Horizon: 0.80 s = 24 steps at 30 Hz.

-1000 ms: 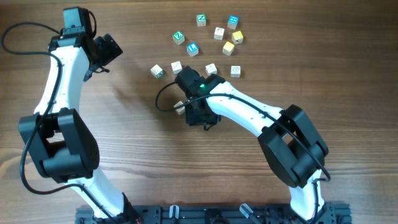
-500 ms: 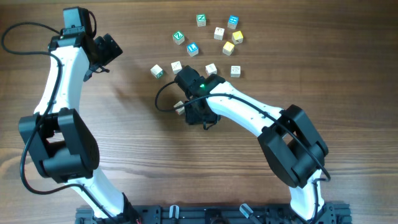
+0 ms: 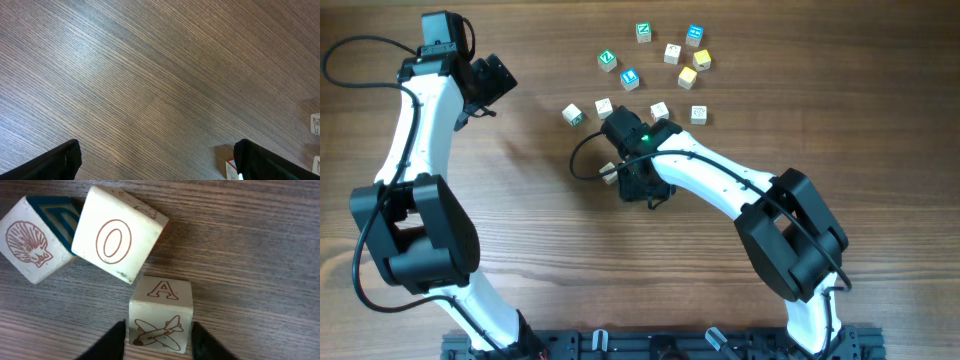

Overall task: Form a circle
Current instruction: 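Adjust the airplane block beside the O block and lift the right gripper, then move the right gripper back to the block cluster at the rear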

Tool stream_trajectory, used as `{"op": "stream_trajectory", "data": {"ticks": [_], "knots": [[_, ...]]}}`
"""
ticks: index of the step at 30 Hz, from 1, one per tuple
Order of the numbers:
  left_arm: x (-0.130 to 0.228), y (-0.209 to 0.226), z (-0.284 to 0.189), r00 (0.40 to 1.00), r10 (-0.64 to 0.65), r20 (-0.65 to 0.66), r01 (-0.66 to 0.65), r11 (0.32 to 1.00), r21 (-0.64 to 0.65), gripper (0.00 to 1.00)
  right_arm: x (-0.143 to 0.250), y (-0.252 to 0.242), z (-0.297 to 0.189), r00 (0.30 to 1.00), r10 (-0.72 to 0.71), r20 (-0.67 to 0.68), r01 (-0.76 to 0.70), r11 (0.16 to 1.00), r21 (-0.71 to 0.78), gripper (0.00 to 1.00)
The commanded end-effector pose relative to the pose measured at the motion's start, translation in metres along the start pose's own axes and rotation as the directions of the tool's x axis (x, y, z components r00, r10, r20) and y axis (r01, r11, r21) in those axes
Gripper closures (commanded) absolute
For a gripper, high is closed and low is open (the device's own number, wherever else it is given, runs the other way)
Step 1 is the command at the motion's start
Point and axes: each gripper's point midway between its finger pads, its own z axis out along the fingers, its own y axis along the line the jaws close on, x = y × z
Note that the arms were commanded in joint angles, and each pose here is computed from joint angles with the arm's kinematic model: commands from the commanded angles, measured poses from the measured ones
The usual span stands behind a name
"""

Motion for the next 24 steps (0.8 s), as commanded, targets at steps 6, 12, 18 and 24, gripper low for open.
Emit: {"op": "stream_trajectory", "data": {"ticks": [6, 12, 18, 24], "knots": [[-0.001, 0.000, 0.000, 1.000, -0.010, 0.003, 0.010, 1.000, 0.002, 0.00, -0.029, 0.006, -0.015, 0.997, -0.033, 0.075, 0.036, 0.999, -0.037, 0.47], [-0.001, 0.000, 0.000, 1.000, -0.010, 0.003, 0.010, 1.000, 0.002, 0.00, -0.064, 0.009, -0.062, 0.985, -0.009, 0.174, 0.026, 0.995, -0.093, 0.44], [-0.001, 0.000, 0.000, 1.000, -0.010, 0.003, 0.010, 1.000, 0.002, 0.00, -0.077, -0.012, -0.066, 0.984, 0.046, 0.172, -0.026, 0.993, -0.112, 0.45], [-0.001, 0.000, 0.000, 1.000, -0.010, 0.003, 0.010, 1.000, 0.002, 0.00, -0.080, 0.024, -0.069, 0.944, -0.207, 0.256, 0.249, 0.958, -0.142, 0.49]]}}
